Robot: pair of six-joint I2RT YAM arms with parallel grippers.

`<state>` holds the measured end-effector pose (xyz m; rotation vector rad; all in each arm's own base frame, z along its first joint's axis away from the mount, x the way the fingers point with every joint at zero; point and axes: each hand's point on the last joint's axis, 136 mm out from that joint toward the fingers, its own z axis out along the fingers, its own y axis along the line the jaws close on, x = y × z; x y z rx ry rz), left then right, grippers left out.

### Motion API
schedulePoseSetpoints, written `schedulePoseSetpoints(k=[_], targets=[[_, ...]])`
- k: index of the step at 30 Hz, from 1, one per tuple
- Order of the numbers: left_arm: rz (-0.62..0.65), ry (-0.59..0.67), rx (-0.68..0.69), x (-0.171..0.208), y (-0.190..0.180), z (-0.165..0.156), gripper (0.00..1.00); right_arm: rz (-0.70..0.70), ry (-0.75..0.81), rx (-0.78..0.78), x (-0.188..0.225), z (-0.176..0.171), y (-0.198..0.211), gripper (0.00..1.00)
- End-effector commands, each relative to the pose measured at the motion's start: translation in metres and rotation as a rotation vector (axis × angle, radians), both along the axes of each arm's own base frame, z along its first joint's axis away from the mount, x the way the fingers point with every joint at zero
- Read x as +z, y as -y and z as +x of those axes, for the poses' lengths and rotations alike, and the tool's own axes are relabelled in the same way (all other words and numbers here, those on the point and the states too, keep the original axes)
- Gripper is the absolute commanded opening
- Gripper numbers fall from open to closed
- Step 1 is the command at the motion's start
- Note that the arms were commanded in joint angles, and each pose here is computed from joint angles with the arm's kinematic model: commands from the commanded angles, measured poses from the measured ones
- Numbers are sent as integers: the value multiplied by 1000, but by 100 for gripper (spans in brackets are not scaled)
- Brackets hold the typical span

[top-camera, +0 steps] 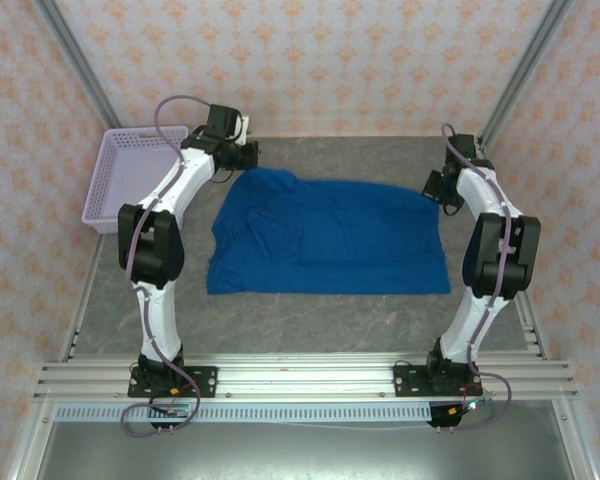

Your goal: Fold the inside-out t-shirt

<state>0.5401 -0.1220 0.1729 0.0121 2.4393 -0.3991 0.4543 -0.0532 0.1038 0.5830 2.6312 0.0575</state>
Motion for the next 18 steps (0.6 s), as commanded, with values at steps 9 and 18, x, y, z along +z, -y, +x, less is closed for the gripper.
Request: schedulePoseSetpoints(k=[9,18], targets=[[0,121,50,16,-9,-62,0,-46,-11,-83,-9,-45,16,0],[46,51,74,-24,-20,-95,0,-95,-23,-100,-10,-47,27,0]])
